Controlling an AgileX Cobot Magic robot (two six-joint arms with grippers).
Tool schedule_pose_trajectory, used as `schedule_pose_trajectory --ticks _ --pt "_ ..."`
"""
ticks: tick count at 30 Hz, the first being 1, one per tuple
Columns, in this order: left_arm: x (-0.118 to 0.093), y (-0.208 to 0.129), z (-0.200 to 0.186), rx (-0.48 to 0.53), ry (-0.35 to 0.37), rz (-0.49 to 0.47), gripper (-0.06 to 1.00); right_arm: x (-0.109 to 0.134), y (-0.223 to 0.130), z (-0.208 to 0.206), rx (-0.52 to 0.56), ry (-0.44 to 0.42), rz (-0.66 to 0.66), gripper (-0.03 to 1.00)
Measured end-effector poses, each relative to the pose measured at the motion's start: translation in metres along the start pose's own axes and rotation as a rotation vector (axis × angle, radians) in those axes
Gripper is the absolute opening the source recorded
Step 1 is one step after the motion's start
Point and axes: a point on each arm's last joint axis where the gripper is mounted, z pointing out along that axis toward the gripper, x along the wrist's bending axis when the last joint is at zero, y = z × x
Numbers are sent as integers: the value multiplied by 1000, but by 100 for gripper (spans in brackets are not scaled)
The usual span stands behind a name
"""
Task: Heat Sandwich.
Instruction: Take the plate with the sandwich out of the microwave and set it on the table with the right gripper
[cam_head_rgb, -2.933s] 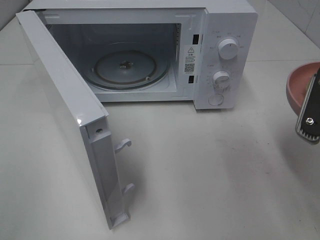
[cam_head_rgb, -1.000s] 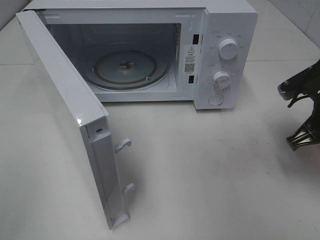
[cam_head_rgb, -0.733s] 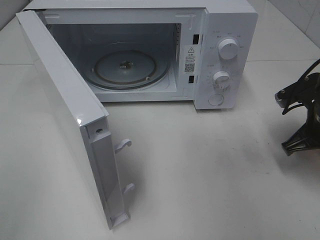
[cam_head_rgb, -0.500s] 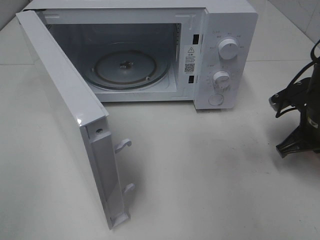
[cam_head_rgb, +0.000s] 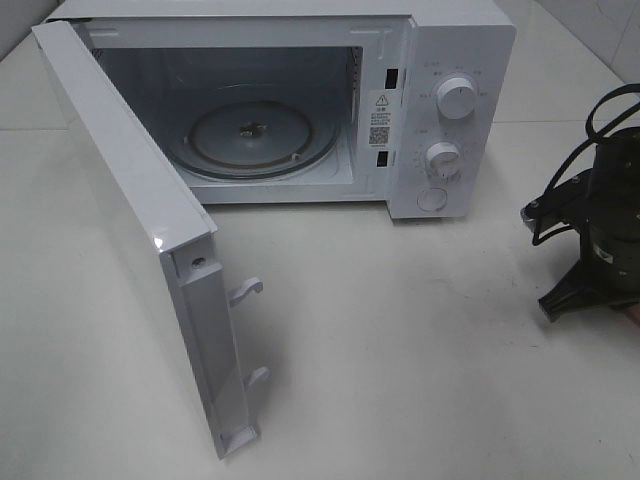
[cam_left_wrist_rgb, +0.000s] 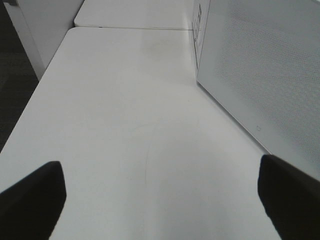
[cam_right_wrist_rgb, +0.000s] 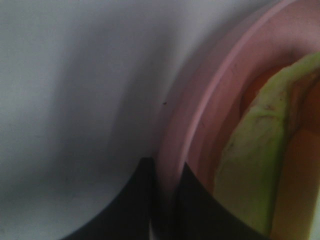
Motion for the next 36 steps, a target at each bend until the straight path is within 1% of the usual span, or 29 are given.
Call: schedule_pose_trajectory --ticks 7,11,14,15,16,18,19,20,21,23,24,25,27,28,29,32,36 --pt "0 0 0 0 0 0 97 0 0 0 -1 0 -1 9" --pt "0 0 0 0 0 0 97 0 0 0 1 -2 -1 11" --pt "0 0 0 0 0 0 97 0 -1 -1 5 2 10 20" --pt "0 0 0 0 0 0 97 0 -1 -1 5 2 10 20" --pt "0 0 0 0 0 0 97 -1 -1 -4 3 9 25 27" --pt "0 0 0 0 0 0 97 -4 0 -9 -6 18 33 36" --pt "0 0 0 0 0 0 97 -5 0 -12 -9 21 38 40" --pt "0 0 0 0 0 0 97 -5 0 -12 -9 21 38 40" --pt "0 0 0 0 0 0 97 -9 0 -20 -18 27 43 48" --pt "0 0 0 0 0 0 97 -13 -1 -28 -18 31 50 56" --pt "0 0 0 0 0 0 97 -13 -1 -28 -18 31 50 56" --pt "0 0 0 0 0 0 97 -17 -3 -36 -13 40 64 62" --pt "0 0 0 0 0 0 97 -21 -6 -44 -7 49 70 66" --pt "0 0 0 0 0 0 97 -21 -6 -44 -7 49 70 66" --pt "0 0 0 0 0 0 97 -24 -9 -53 -7 68 75 69" --pt "0 0 0 0 0 0 97 -28 -12 -63 -14 89 80 71" --pt "0 0 0 0 0 0 97 -37 -24 -93 -29 161 92 75"
